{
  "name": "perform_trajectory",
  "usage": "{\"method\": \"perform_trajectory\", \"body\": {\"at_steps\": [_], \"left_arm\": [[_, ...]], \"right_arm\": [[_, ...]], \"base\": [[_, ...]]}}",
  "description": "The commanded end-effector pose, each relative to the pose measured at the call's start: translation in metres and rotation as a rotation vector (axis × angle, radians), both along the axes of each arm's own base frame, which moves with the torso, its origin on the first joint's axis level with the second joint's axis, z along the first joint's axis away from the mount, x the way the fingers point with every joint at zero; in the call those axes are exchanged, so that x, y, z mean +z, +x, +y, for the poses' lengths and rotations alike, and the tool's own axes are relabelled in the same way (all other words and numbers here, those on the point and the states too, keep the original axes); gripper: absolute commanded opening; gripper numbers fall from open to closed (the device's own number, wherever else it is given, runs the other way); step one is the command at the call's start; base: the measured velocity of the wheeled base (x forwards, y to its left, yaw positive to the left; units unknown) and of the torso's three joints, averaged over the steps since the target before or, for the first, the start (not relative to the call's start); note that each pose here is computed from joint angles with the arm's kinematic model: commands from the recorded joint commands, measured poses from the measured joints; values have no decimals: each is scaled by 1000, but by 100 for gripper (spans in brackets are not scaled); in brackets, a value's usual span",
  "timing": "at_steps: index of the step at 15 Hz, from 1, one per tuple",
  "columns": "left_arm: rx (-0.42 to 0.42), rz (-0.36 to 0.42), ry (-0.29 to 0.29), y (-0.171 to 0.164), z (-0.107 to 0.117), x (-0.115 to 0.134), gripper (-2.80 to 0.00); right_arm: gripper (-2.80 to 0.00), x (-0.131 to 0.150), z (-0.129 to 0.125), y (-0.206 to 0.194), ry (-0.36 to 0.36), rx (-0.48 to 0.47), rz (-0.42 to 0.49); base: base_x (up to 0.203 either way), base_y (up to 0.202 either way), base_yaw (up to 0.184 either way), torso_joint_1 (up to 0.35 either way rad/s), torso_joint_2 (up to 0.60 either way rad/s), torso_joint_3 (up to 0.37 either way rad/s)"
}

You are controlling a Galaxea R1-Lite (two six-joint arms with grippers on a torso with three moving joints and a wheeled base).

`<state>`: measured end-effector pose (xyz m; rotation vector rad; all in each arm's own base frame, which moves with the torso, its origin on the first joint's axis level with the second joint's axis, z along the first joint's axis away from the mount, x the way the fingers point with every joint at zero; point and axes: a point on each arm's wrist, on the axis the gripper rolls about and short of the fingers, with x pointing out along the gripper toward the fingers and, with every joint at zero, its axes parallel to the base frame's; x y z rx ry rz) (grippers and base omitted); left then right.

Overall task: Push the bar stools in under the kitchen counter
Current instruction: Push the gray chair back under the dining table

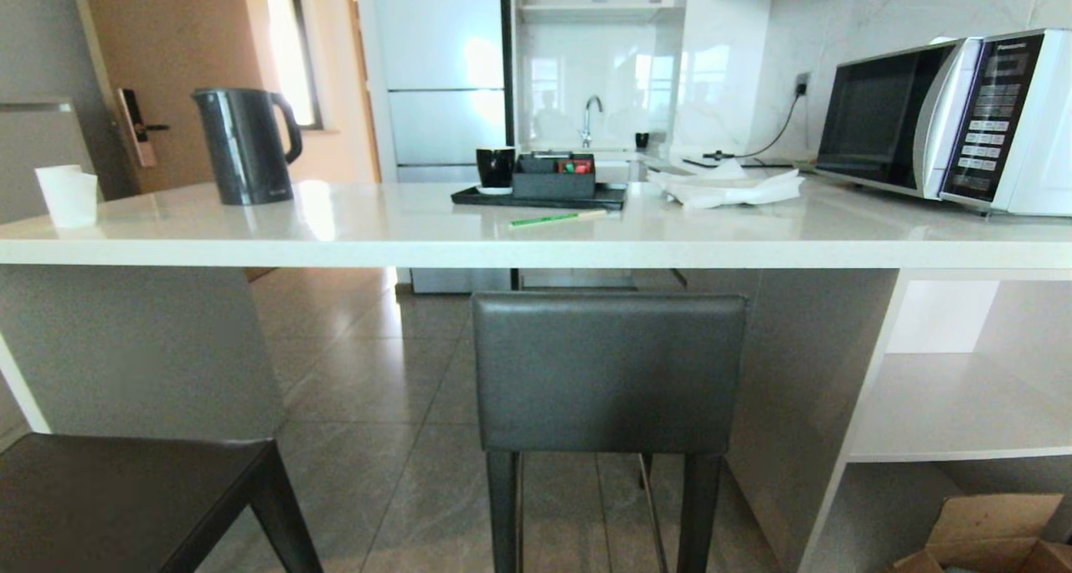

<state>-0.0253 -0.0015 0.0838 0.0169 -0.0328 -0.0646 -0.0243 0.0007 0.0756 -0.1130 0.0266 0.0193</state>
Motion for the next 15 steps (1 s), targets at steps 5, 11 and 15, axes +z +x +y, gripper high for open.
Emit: {"method": "perform_trajectory", "body": {"at_steps": [5,11,15], "left_arm": [[22,9,-56,0,1,0,-280],[47,26,88,2,1,-8,-280],[50,29,11,2,1,-7,-280]], "right_arm": [[-280,0,0,0,3,-1,3],[-280,0,0,0,14,-6,-1],[-280,0,0,0,12,-4,-1]], "base": [[0,0,0,0,0,0],[0,0,0,0,0,0],[0,0,0,0,0,0]]}}
